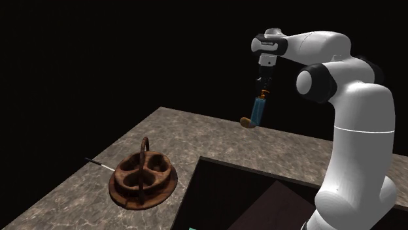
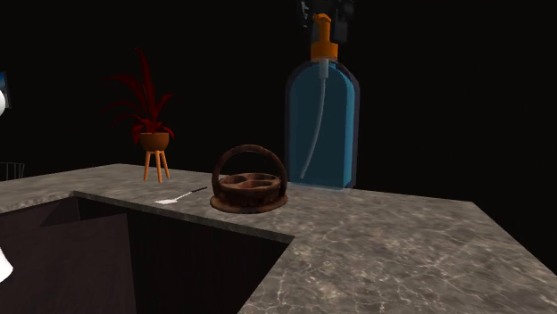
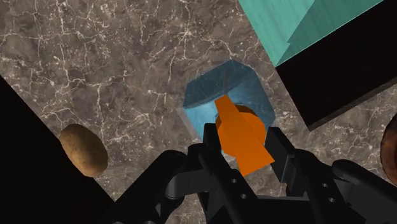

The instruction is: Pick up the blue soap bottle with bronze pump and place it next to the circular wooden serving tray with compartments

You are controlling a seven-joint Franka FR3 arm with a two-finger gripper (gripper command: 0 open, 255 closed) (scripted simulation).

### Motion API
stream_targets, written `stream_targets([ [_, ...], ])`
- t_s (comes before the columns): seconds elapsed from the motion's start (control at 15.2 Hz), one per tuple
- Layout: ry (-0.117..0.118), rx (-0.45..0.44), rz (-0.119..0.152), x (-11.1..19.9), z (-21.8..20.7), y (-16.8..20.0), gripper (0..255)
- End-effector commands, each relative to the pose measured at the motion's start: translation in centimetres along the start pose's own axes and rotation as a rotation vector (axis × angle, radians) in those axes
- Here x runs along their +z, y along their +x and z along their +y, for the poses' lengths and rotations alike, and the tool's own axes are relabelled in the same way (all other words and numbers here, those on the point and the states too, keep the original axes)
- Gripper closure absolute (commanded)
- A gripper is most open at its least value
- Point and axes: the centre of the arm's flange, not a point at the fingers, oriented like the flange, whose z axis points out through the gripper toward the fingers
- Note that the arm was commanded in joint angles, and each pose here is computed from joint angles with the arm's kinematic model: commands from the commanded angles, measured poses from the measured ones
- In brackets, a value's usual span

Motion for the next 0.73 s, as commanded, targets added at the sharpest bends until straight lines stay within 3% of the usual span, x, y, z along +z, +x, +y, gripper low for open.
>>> stream_targets([
  [0.0, 0.000, 0.000, 0.000, -1.0, 0.0, -0.1, 255],
  [0.66, 0.000, 0.000, 0.000, -6.3, 0.1, -0.5, 255],
])
